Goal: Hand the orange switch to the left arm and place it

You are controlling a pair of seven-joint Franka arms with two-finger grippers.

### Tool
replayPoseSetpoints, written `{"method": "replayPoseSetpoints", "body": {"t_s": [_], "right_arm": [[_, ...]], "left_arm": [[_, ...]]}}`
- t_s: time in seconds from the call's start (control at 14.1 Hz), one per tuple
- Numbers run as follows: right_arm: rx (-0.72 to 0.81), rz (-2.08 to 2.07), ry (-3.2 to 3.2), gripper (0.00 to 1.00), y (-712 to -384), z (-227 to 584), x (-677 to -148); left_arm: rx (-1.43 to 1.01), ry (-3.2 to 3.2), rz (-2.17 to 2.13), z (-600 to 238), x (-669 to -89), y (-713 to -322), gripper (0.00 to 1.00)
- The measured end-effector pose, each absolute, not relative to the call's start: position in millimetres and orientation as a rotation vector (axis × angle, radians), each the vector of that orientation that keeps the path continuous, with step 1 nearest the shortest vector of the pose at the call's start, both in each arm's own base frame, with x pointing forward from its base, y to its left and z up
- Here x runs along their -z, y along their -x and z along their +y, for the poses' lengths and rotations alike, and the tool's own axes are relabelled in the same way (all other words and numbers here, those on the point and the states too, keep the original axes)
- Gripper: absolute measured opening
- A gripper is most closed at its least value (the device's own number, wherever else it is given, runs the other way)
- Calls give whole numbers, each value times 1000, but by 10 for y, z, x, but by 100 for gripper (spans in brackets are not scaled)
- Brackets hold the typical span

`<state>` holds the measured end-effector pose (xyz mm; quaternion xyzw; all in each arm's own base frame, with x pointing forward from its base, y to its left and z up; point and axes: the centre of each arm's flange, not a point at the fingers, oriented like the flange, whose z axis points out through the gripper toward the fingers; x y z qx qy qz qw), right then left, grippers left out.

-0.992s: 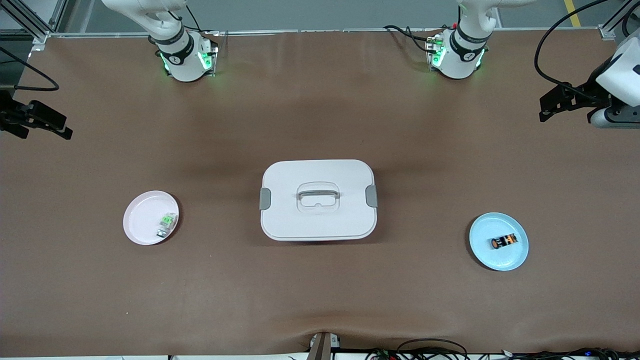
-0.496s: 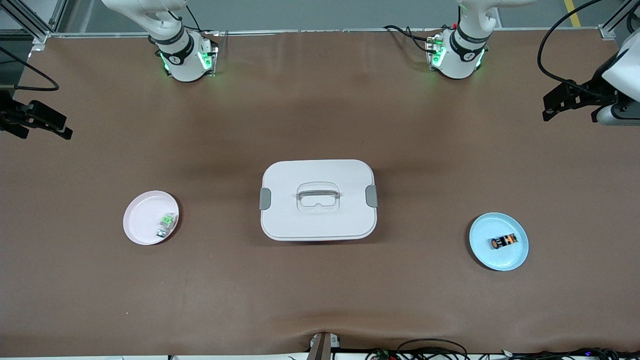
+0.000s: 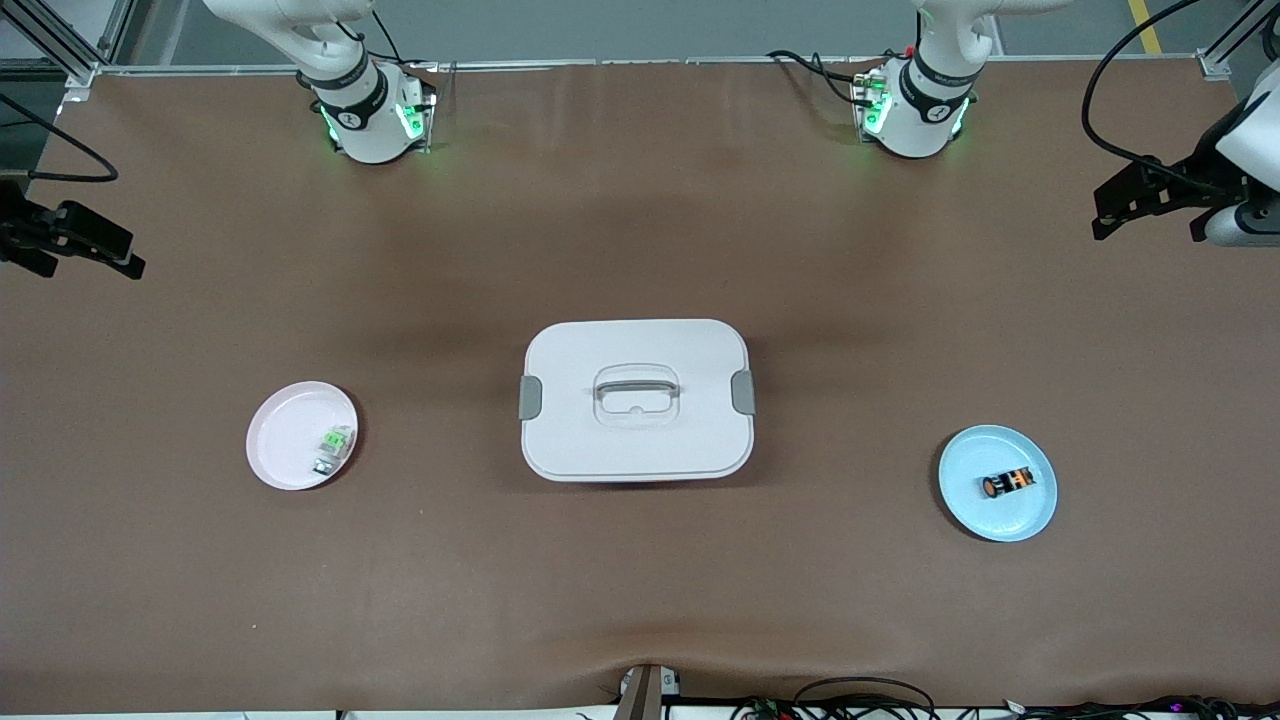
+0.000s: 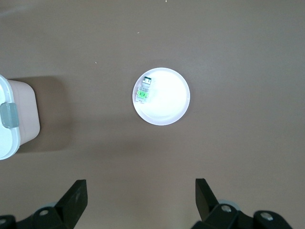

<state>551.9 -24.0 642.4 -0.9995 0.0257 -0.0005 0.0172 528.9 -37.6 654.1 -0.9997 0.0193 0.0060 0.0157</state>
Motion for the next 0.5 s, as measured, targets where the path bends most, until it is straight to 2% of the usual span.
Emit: {"method": "replayPoseSetpoints", "body": {"t_s": [0.5], "right_arm": [[1,80,3106,100,-5519,-241,-6424]], "left_arm": [[-67,3107,39,-379,-6533,-5245,100]]}}
